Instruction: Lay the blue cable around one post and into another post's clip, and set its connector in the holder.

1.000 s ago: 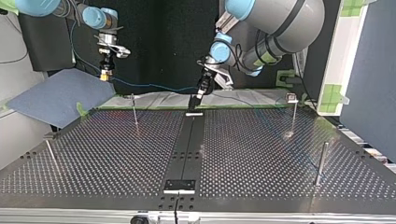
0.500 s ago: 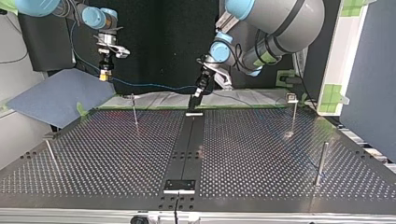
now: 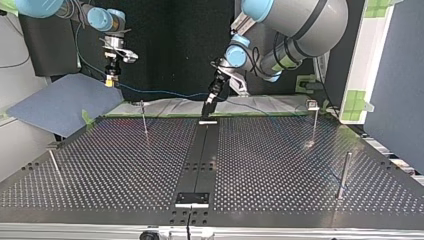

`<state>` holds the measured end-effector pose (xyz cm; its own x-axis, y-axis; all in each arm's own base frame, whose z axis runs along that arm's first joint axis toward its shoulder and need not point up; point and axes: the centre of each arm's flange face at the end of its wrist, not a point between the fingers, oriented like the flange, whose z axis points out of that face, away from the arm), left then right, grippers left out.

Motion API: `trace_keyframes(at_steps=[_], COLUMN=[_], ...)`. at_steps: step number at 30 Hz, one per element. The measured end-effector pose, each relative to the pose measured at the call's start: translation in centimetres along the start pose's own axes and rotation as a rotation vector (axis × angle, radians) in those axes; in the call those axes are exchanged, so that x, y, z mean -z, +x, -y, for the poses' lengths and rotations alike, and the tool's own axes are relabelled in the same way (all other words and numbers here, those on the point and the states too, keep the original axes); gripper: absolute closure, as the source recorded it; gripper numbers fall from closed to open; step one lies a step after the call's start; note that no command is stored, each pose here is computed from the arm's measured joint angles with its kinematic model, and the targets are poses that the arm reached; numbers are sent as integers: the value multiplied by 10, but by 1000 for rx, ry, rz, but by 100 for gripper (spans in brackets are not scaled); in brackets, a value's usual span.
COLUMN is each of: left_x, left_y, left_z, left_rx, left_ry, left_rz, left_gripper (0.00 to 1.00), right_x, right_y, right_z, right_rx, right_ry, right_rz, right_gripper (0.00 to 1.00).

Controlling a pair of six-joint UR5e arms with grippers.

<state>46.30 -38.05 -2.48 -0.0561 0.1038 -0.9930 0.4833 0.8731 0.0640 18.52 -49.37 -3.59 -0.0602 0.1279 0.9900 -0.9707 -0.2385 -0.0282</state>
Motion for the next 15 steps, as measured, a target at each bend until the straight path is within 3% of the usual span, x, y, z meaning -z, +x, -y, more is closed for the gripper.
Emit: trace_keyframes(at_steps=[1, 2, 3, 5, 6, 8, 9, 10, 15], left_x=[0, 0, 0, 0, 0, 0, 0, 0, 0], left_y=[0, 0, 0, 0, 0, 0, 0, 0, -1], left_z=[0, 0, 0, 0, 1, 1, 2, 2, 4], left_rx=[2, 3, 5, 8, 8, 8, 8, 6, 5], left_ry=[1, 1, 2, 2, 3, 6, 8, 12, 35], left_rz=[0, 1, 1, 2, 2, 2, 2, 3, 5], left_gripper=[15, 27, 27, 52, 52, 75, 75, 84, 84], right_x=[0, 0, 0, 0, 0, 0, 0, 0, 0], right_y=[0, 0, 0, 0, 0, 0, 0, 0, 0], right_z=[0, 0, 0, 0, 0, 0, 0, 0, 0], right_rx=[0, 0, 0, 1, 1, 1, 1, 1, 1], right_ry=[0, 0, 0, 0, 0, 0, 0, 0, 0], right_rz=[0, 0, 0, 0, 0, 0, 1, 1, 1], right_gripper=[82, 82, 82, 82, 82, 82, 82, 82, 82])
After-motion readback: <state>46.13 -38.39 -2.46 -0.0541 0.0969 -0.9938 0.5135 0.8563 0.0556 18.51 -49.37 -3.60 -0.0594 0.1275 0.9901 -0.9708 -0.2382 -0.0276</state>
